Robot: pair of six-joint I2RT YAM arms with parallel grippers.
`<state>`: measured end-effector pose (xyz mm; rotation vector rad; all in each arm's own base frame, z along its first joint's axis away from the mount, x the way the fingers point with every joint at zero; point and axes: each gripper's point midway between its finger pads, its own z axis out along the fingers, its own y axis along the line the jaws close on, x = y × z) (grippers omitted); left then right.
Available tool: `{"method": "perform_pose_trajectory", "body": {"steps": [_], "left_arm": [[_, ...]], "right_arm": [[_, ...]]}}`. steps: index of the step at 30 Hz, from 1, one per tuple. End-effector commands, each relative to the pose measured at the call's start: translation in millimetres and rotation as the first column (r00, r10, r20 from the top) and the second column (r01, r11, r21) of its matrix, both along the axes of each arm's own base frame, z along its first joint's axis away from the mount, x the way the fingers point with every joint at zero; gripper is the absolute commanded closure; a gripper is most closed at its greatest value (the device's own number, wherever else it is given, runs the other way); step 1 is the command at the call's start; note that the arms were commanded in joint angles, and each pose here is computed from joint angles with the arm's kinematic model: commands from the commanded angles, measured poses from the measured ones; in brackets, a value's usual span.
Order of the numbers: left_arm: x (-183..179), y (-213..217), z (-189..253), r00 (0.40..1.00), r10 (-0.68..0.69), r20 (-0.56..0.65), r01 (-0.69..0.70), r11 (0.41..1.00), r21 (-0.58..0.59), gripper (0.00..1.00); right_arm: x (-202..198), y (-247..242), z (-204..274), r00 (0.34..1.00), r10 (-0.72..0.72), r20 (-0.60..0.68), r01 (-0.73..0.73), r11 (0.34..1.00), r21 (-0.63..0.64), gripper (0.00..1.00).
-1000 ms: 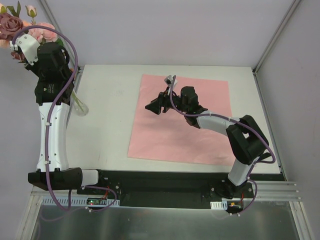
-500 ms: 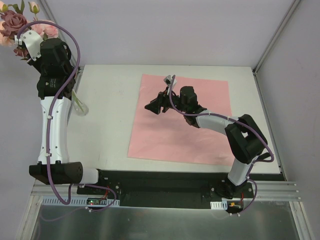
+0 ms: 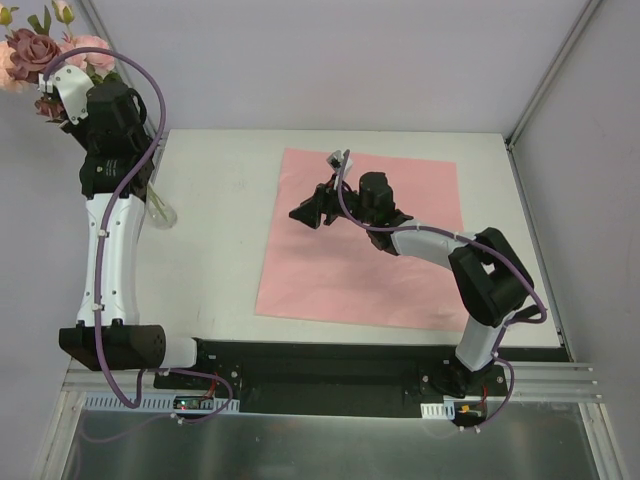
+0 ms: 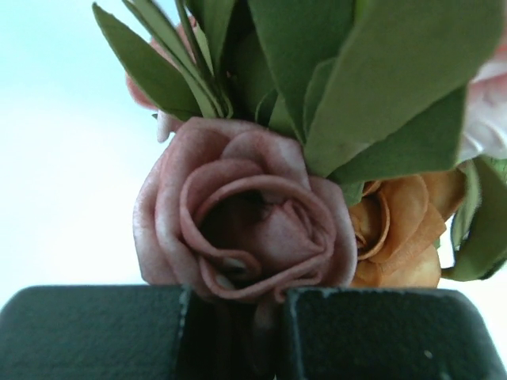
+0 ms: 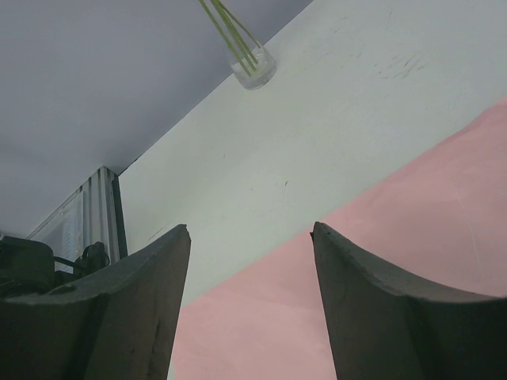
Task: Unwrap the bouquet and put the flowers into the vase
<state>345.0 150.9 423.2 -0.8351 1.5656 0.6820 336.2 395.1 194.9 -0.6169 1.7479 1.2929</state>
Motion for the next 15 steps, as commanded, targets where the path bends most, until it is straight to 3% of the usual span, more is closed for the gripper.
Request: {"method": "perform_pose_trajectory", "body": {"steps": [1,9,15], "left_arm": [[-1.6,-1.5,-16.2,0.999,-0.019,-0.035,0.019,1.000,-0.017,1.00],[-5.8,-3.1,-27.9,0.999,-0.021,-0.047,0.020,0.999,-0.028,1.00],[-14.0,1.2,-3.9,1.000,-0.004,-0.021,0.004,1.000,0.013,1.00]], "right_arm": [[4.8,6.2,26.3,0.998,0.021,0.057,-0.023,0.999,0.047,0.34],[4.8,6.7,24.5,0.998,0.024,0.052,-0.026,0.999,0.043,0.34],[5.9,7.5,24.5,0.998,0.027,0.049,-0.029,0.999,0.044,0.34]]}}
